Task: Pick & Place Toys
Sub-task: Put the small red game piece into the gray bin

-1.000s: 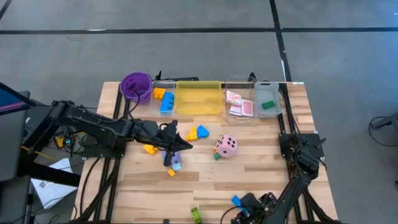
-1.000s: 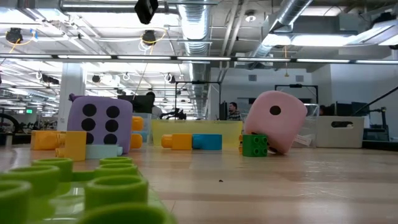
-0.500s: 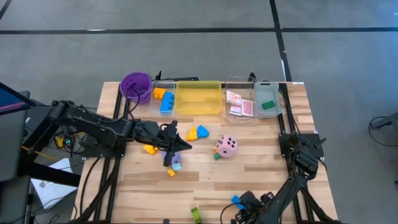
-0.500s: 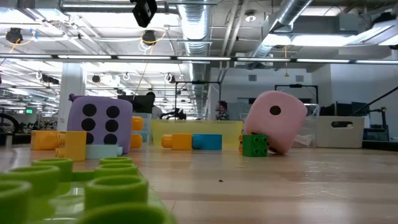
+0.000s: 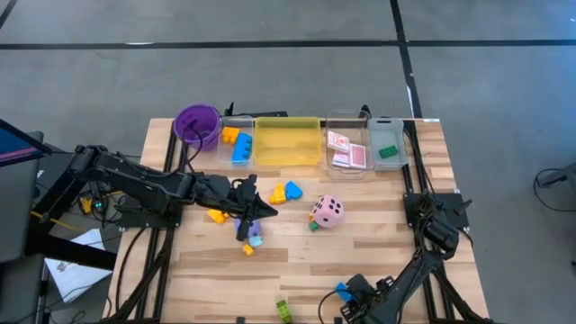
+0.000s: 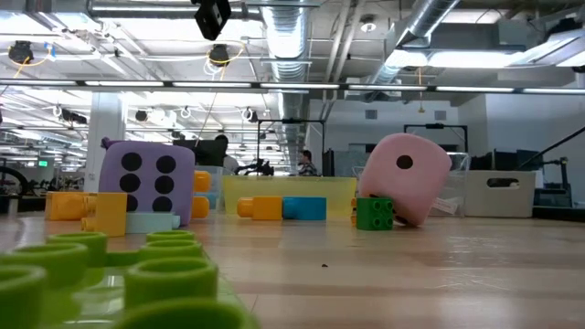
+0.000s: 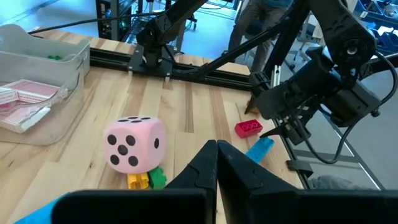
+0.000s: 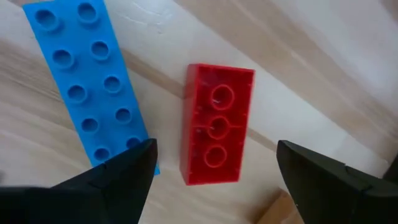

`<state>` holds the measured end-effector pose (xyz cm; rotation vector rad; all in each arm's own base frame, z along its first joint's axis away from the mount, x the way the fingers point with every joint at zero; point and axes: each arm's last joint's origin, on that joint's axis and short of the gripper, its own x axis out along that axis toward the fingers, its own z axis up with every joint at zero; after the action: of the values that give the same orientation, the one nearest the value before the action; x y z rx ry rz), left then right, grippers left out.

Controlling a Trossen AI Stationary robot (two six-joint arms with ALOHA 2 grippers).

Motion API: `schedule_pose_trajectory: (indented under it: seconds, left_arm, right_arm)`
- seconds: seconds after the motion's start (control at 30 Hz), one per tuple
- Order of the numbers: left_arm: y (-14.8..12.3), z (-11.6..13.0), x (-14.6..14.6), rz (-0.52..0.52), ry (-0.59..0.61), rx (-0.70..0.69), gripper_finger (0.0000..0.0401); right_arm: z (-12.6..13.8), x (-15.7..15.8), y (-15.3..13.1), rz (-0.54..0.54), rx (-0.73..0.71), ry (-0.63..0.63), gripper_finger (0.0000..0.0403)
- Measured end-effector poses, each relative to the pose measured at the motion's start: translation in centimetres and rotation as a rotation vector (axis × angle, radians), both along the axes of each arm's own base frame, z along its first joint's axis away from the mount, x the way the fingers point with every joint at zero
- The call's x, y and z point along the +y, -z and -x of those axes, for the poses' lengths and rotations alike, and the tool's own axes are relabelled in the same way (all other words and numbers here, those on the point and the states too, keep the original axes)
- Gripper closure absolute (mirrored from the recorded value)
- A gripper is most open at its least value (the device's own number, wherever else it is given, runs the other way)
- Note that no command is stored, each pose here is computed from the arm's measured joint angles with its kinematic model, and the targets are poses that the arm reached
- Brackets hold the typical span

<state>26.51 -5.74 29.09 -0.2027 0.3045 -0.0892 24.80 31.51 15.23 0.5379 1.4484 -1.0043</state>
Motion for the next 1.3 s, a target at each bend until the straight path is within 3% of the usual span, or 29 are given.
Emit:
schedule_pose_trajectory:
  seconds: [0.33, 1.07, 1.3]
  left_arm:
    - [0.0, 0.0, 0.0, 0.0, 0.0, 0.0, 0.0401]
    - [0.0, 0.0, 0.0, 0.0, 0.0, 0.001, 0.0401]
    - [0.0, 0.0, 0.0, 0.0, 0.0, 0.001, 0.0401]
  right_arm:
    - [-0.6, 0.0, 0.3, -0.053, -0.02, -0.011, 0.0106]
    - [-1.6, -0.1, 0.5, -0.107, -0.034, -0.036, 0.0276]
    - [-1.9, -1.2, 0.5, -0.056, 0.0, -0.016, 0.0278]
